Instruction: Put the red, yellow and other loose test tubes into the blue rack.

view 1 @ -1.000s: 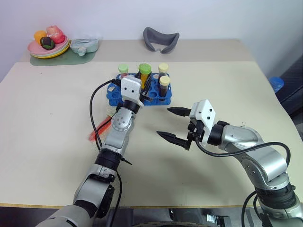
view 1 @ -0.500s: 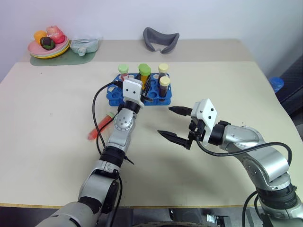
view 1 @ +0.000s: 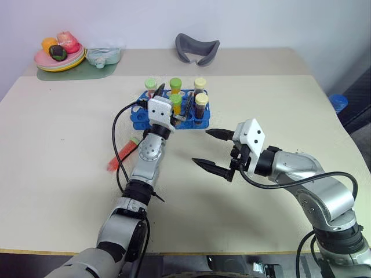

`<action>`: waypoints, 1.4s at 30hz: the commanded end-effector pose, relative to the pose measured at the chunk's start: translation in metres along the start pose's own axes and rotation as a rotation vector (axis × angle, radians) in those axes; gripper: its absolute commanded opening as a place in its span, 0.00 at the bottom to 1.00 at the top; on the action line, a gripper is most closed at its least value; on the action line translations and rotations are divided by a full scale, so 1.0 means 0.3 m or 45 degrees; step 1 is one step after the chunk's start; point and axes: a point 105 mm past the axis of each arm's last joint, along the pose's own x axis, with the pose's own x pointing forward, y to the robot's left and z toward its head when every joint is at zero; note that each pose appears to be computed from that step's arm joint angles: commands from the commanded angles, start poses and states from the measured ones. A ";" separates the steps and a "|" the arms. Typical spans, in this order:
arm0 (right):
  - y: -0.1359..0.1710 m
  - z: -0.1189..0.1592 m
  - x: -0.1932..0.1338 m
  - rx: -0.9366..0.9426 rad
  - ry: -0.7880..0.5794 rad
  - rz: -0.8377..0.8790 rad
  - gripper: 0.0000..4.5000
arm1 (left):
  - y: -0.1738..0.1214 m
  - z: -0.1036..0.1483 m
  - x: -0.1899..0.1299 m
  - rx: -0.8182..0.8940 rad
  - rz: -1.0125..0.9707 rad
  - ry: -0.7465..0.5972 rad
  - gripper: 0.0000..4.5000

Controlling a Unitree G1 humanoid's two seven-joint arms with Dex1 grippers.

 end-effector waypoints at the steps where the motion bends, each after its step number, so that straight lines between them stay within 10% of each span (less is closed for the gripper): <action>1: 0.014 0.048 -0.007 -0.057 -0.046 0.016 1.00 | 0.055 0.139 0.002 -0.015 0.021 -0.103 0.99; 8: 0.005 0.040 -0.036 -0.081 -0.010 0.022 1.00 | 0.143 0.294 -0.038 0.032 -0.074 0.088 0.99; 22: -0.059 -0.050 -0.114 -0.171 0.173 0.075 1.00 | 0.289 0.108 -0.404 0.226 -0.321 1.619 0.99; 42: -0.026 -0.064 -0.101 -0.150 0.136 0.049 1.00 | 0.336 -0.051 -0.333 0.150 -0.340 2.026 0.99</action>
